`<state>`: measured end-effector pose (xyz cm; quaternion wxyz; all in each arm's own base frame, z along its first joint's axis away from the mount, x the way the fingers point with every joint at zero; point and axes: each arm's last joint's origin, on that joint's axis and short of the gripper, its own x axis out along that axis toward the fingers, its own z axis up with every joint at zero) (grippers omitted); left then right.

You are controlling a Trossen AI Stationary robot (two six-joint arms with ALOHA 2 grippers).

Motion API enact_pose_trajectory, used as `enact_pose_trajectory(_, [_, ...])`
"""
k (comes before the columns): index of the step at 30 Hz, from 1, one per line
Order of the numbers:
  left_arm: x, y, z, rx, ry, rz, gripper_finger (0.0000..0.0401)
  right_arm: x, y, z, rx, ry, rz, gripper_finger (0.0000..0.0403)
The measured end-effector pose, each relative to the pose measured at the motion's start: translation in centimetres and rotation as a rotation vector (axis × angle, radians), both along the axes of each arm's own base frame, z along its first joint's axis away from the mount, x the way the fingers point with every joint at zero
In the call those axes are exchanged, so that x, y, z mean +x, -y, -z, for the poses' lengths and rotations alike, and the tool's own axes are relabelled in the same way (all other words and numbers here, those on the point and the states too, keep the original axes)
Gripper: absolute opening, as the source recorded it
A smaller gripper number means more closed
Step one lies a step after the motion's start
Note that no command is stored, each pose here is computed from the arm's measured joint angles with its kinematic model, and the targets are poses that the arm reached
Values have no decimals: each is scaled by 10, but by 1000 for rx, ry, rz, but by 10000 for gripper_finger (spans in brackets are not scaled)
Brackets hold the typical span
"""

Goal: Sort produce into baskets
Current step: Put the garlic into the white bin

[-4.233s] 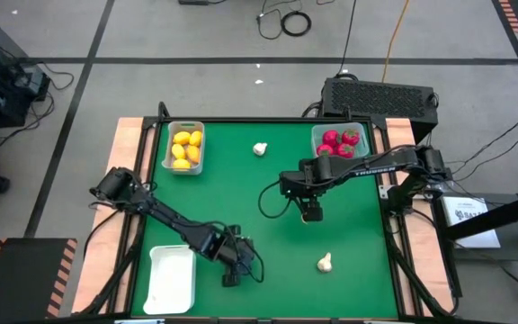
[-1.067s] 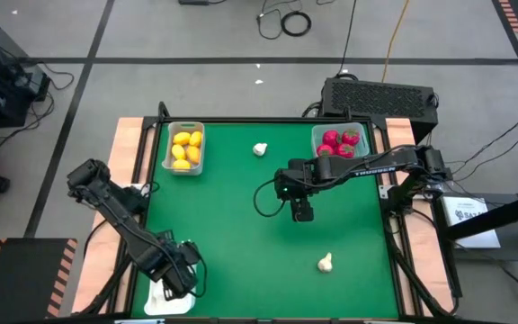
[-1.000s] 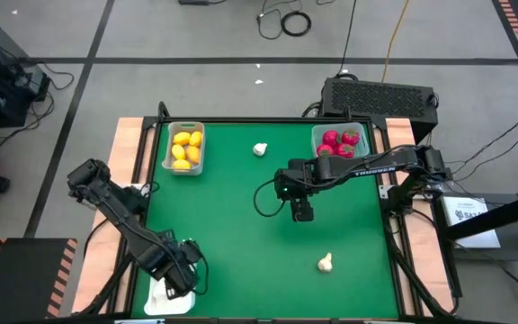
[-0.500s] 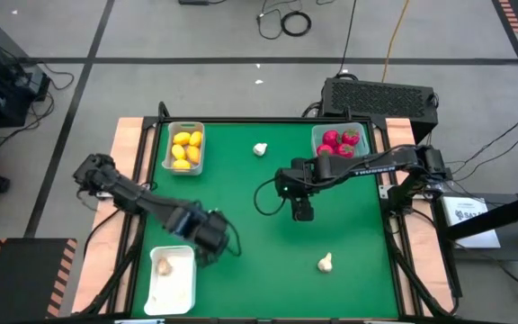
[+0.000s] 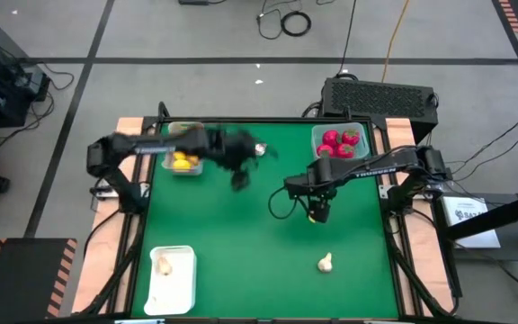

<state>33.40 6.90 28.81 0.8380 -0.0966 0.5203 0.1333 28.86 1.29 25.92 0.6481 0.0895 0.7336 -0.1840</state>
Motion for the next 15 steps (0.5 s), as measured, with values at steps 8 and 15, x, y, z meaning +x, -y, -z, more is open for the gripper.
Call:
enact_pose_trajectory(8, [-2, -94, 26, -186, 123, -604, 258, -8, -32, -1, -41, -26, 88, 270])
enact_pose_trajectory(15, [19, -114, 60, -229, 160, -598, 258, -14, -35, -7, -59, -18, 173, 270])
